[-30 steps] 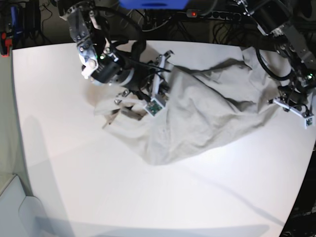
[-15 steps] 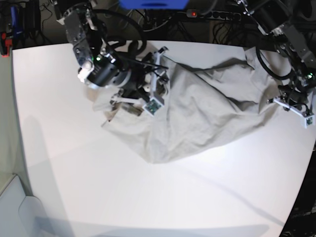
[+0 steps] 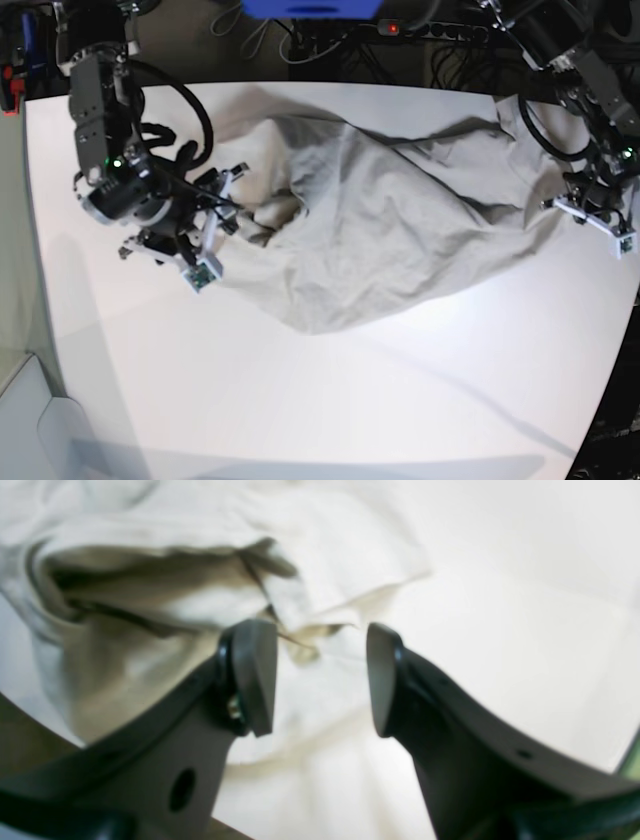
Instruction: Layout the t-shirt on the table in an organized manner, then fold the t-shirt properly
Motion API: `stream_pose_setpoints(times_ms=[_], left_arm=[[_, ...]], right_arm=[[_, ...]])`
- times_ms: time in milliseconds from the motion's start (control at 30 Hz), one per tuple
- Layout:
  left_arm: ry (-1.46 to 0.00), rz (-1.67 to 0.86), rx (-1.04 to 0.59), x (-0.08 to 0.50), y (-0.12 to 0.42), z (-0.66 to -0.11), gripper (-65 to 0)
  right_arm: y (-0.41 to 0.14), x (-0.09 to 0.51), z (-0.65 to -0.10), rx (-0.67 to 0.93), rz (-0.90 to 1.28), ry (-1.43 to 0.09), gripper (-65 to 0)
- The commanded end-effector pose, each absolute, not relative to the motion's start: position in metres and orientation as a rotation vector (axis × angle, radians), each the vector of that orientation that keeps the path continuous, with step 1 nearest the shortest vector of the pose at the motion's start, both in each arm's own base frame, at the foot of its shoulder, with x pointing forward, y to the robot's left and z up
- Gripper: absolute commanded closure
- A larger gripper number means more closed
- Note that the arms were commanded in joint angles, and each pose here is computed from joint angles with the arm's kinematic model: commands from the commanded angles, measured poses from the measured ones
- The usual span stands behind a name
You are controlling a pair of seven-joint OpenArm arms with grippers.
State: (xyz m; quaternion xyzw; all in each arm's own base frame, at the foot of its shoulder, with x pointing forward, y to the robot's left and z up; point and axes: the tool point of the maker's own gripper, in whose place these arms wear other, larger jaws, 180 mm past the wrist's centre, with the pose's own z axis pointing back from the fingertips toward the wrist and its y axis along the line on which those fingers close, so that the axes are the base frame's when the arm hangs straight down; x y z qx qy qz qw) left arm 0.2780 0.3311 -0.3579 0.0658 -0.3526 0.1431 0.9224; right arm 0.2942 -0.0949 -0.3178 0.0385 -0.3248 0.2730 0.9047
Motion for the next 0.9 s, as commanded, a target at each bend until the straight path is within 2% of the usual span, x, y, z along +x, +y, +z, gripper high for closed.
stream_pose_setpoints(times_ms=[0,200,367,567,867], left_arm=[[-0.774,0.286,0.151,0.287,0.336,-0.342,-0.3],[-0.774,0.286,0.151,0.287,0.336,-0.342,-0.3],[-0.774,0.286,0.15,0.287,0.336,-0.343,-0.3],[-0.768,0.291,0.138,0.285,0.331,-0.347,-0.3],[-0.768,0.291,0.138,0.285,0.331,-0.347,-0.3]], right_arm=[[-0.104,0.305,-0.304,0.054,0.552,-0.725,-29.8],[-0.113,0.345,-0.293,0.046,0.486,-0.758,-29.8],[-0.111,0.386,-0.323,0.102,0.412,-0.659,-29.8],[-0.12,0.429,-0.363,0.16,0.313,-0.665,-29.8],[-0.137,0.435,-0.402,0.177,0.228,-0.597,-29.8]])
